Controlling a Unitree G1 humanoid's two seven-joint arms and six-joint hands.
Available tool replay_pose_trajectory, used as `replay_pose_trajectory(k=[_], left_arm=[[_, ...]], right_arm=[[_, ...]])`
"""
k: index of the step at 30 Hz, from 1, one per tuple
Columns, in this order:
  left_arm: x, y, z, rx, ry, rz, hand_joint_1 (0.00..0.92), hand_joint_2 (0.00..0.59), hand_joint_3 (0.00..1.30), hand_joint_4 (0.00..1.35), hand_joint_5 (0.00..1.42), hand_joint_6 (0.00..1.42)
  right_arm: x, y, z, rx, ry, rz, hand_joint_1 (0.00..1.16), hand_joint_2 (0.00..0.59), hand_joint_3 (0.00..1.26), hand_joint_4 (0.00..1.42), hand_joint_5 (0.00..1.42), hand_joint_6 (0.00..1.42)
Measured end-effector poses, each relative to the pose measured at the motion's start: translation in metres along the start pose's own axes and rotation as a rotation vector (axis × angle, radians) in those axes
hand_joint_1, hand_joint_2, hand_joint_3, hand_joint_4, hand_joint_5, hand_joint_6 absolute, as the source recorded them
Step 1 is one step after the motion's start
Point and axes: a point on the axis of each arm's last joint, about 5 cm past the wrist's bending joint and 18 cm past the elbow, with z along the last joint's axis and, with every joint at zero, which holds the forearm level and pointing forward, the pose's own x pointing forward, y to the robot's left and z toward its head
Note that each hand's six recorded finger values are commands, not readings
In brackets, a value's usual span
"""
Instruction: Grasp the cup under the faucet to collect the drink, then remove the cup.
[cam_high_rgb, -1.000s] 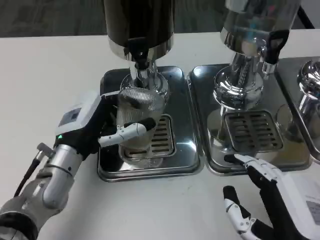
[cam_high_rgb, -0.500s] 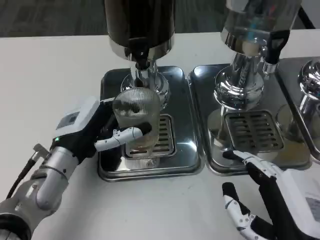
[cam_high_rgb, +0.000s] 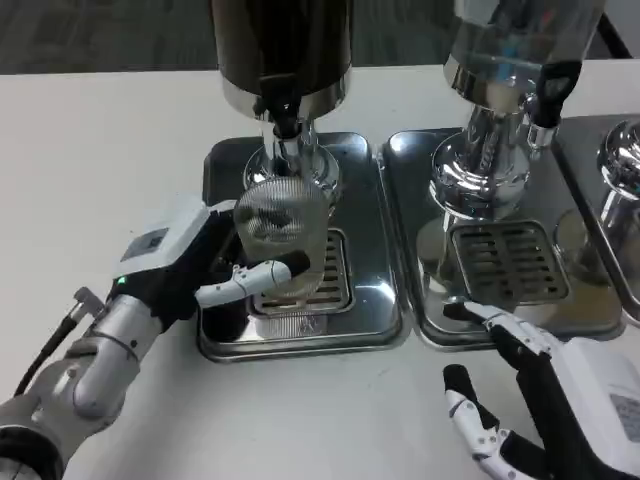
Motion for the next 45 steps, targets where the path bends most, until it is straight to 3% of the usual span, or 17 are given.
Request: replay_pose_trajectory(k=[7, 19, 26, 33, 41, 45], left_arm=[[0.001, 0.002, -0.0007, 0.037, 0.006, -0.015, 0.0, 0.068, 0.27, 0.0, 0.0, 0.0], [0.002, 0.009, -0.0035, 0.098, 0.045, -0.016, 0.0, 0.06, 0.14, 0.0, 0.0, 0.0], [0.003, 0.014, -0.0026, 0.101, 0.031, 0.032, 0.0, 0.059, 0.13, 0.0, 0.0, 0.0], [-0.002, 0.02, -0.0035, 0.055, -0.033, 0.083, 0.0, 0.045, 0.12, 0.0, 0.0, 0.0], [-0.025, 0.039, -0.0114, -0.019, -0.153, 0.153, 0.0, 0.029, 0.13, 0.0, 0.0, 0.0], [-0.04, 0.051, -0.0162, -0.076, -0.191, 0.169, 0.0, 0.025, 0.15, 0.0, 0.02, 0.08]], right_arm=[[0.0, 0.0, -0.0003, 0.02, 0.006, 0.009, 0.39, 0.47, 0.27, 0.21, 0.27, 0.28], [0.004, -0.0013, -0.0024, 0.046, 0.004, 0.02, 0.4, 0.47, 0.29, 0.22, 0.28, 0.29], [0.004, -0.0014, -0.0031, 0.045, 0.011, 0.023, 0.4, 0.47, 0.29, 0.22, 0.29, 0.29], [0.004, -0.0009, -0.0038, 0.041, 0.009, 0.03, 0.4, 0.47, 0.3, 0.23, 0.29, 0.29], [0.006, 0.0004, -0.0042, 0.046, 0.007, 0.034, 0.4, 0.47, 0.3, 0.23, 0.29, 0.29], [0.007, 0.0026, -0.0054, 0.055, 0.011, 0.042, 0.4, 0.47, 0.3, 0.23, 0.29, 0.29]])
